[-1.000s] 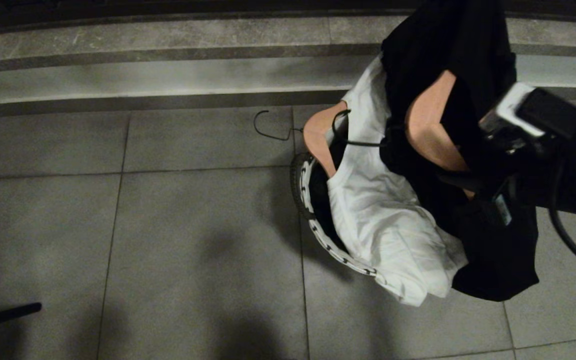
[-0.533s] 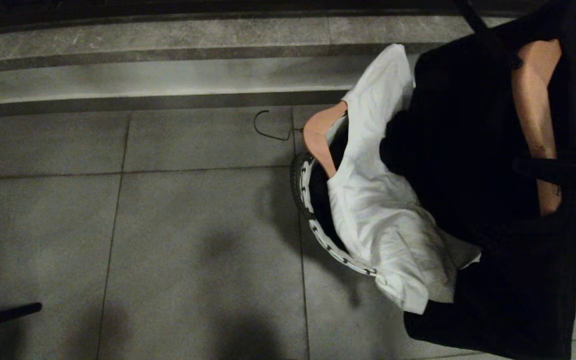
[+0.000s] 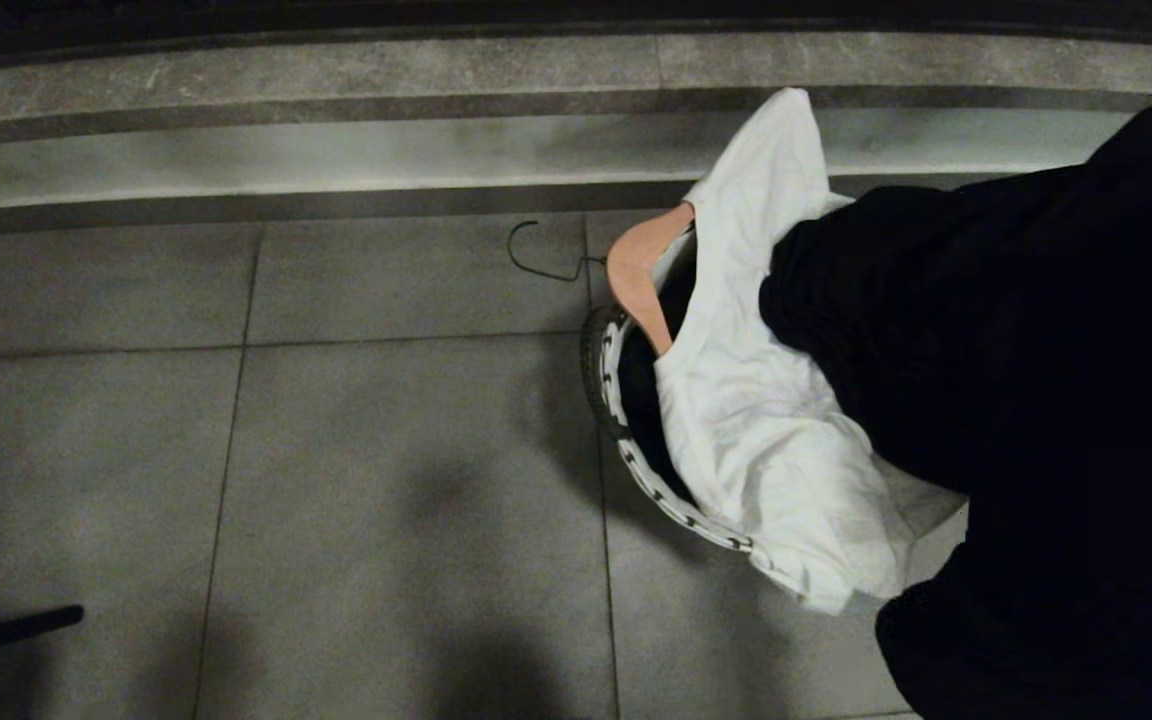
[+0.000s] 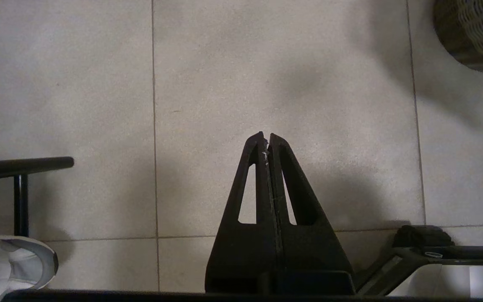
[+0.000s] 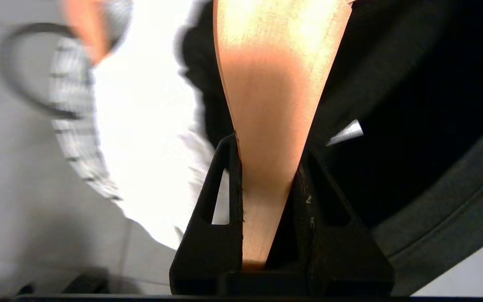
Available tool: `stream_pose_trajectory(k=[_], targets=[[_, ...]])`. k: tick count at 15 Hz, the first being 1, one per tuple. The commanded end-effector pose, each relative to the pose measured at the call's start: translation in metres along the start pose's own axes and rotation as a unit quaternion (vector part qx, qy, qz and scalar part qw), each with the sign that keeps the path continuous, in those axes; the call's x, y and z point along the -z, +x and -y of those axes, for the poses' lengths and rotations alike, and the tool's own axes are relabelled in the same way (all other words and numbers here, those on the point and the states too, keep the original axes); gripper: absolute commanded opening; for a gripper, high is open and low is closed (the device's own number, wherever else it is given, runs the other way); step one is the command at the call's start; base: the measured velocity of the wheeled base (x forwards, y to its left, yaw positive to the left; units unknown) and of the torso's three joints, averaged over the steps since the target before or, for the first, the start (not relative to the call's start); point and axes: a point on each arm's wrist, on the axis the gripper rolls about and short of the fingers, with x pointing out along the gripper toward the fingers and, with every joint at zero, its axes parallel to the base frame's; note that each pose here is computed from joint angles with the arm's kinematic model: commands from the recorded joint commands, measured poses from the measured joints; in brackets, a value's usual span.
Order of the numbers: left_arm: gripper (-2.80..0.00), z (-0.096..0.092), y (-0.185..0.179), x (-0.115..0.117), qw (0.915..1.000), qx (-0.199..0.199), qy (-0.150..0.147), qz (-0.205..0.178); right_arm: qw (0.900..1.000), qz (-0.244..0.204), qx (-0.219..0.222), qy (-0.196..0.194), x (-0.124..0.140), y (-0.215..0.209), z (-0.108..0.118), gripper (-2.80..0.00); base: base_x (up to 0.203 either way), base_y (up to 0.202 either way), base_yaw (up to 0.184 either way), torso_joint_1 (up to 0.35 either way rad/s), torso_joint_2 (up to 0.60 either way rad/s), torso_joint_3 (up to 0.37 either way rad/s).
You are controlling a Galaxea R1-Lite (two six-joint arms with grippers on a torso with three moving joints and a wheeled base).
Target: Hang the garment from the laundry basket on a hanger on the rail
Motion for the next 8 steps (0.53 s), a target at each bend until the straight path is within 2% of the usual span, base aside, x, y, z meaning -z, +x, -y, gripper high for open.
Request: stream_pose_trajectory(k=[1,2,5,8], targets=[[-2.80,0.000,0.000,0.000,1.0000,0.000,0.000,0.000,0.999,0.022,0.035,0.005,0.009,-0.025,0.003,-2.80,0.000,0.000,0.000,0.000,0.00,0.000],[-2.80,0.000,0.000,0.000,1.0000,-0.001,0.000,0.000,0.999,0.033,0.026,0.007,0.020,-0.040,0.000,-2.80,0.000,0.000,0.000,0.000,0.00,0.000],[-2.80,0.000,0.000,0.000,1.0000,0.000,0.000,0.000,1.000,0.027,0.006,0.014,0.063,-0.060,-0.008,-2.80,0.000,0.000,0.000,0.000,0.00,0.000],[-2.80,0.000,0.000,0.000,1.0000,-0.001,0.000,0.000,0.999,0.019,0.003,0.042,0.096,-0.069,-0.013,-2.80,0.000,0.000,0.000,0.000,0.00,0.000]])
